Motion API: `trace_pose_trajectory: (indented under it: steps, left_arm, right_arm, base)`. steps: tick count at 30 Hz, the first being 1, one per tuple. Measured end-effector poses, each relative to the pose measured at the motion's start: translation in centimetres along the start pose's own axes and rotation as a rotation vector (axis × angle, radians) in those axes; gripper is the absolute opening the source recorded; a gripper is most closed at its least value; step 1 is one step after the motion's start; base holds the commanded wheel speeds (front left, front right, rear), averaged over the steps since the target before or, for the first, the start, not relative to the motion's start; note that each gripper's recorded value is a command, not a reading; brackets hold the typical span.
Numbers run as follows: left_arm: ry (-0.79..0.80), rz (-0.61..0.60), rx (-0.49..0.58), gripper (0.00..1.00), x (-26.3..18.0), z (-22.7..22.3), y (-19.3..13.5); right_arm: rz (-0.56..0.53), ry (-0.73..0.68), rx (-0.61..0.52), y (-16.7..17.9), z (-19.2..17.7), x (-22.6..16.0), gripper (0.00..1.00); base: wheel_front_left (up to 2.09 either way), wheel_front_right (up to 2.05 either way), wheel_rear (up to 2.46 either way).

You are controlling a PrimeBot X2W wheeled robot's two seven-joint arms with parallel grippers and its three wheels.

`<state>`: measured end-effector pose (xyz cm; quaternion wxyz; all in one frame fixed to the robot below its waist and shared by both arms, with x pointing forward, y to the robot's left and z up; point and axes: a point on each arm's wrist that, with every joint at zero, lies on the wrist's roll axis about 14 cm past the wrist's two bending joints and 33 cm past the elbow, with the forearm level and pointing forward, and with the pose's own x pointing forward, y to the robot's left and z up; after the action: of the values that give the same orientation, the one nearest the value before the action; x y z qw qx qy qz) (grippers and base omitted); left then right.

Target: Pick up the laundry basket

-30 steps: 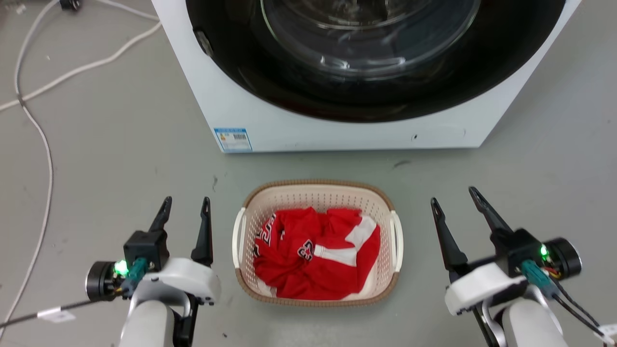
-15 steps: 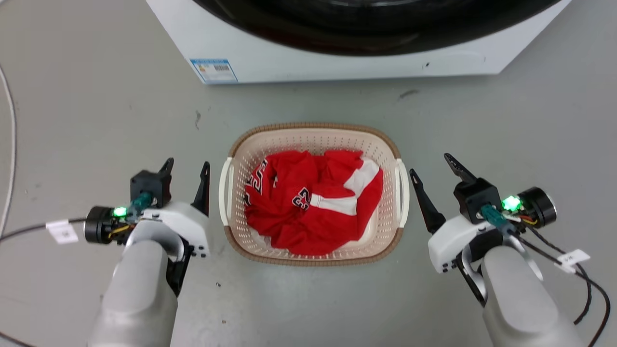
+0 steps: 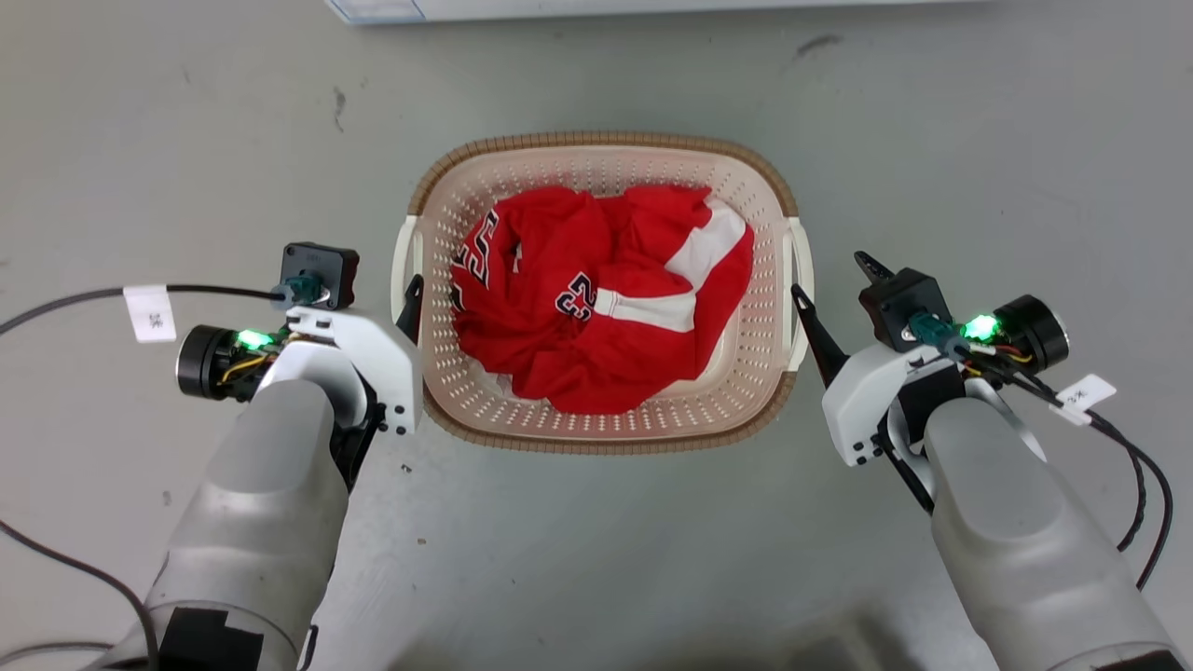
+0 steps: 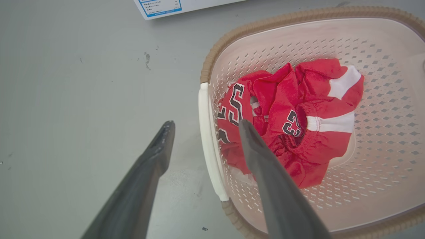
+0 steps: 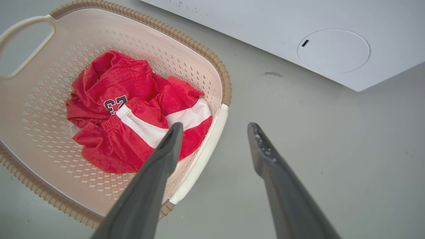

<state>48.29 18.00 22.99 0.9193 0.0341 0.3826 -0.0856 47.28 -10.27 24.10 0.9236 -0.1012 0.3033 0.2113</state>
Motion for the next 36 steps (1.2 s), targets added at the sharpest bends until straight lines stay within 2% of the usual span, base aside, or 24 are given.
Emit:
trace_pose_trajectory:
  steps: [10, 26, 27, 28, 29, 36]
  left_arm:
    - [0.133, -0.037, -0.008, 1.0, 2.6, -3.5, -0.8]
    - [0.231, -0.068, 0.006, 1.0, 4.4, -6.5, -1.1]
    - [0.24, -0.072, 0.017, 0.38, 4.4, -6.7, -1.1]
    - [0.241, -0.073, 0.023, 0.0, 4.5, -6.7, -1.1]
    - [0.239, -0.073, 0.02, 0.0, 4.6, -6.6, -1.1]
    - [0.25, -0.09, 0.014, 0.0, 4.4, -6.7, -1.8]
  right_arm:
    - [0.041, 0.138, 0.019, 0.4, -4.4, 2.2, 1.0]
    - [0.094, 0.248, 0.035, 1.6, -8.0, 4.4, 1.0]
    - [0.093, 0.252, 0.04, 1.6, -8.1, 4.5, 0.71]
    - [0.094, 0.259, 0.042, 1.6, -8.2, 4.5, 0.25]
    - [0.095, 0.262, 0.045, 1.6, -8.3, 4.6, 0.0]
    - [0.107, 0.27, 0.054, 2.1, -8.2, 4.7, 0.0]
  base:
    - [0.0, 0.0, 0.0]
    - [0.0, 0.0, 0.0]
    - [0.0, 0.0, 0.0]
    - [0.0, 0.0, 0.0]
    - [0.0, 0.0, 0.0]
    - [0.0, 0.0, 0.0]
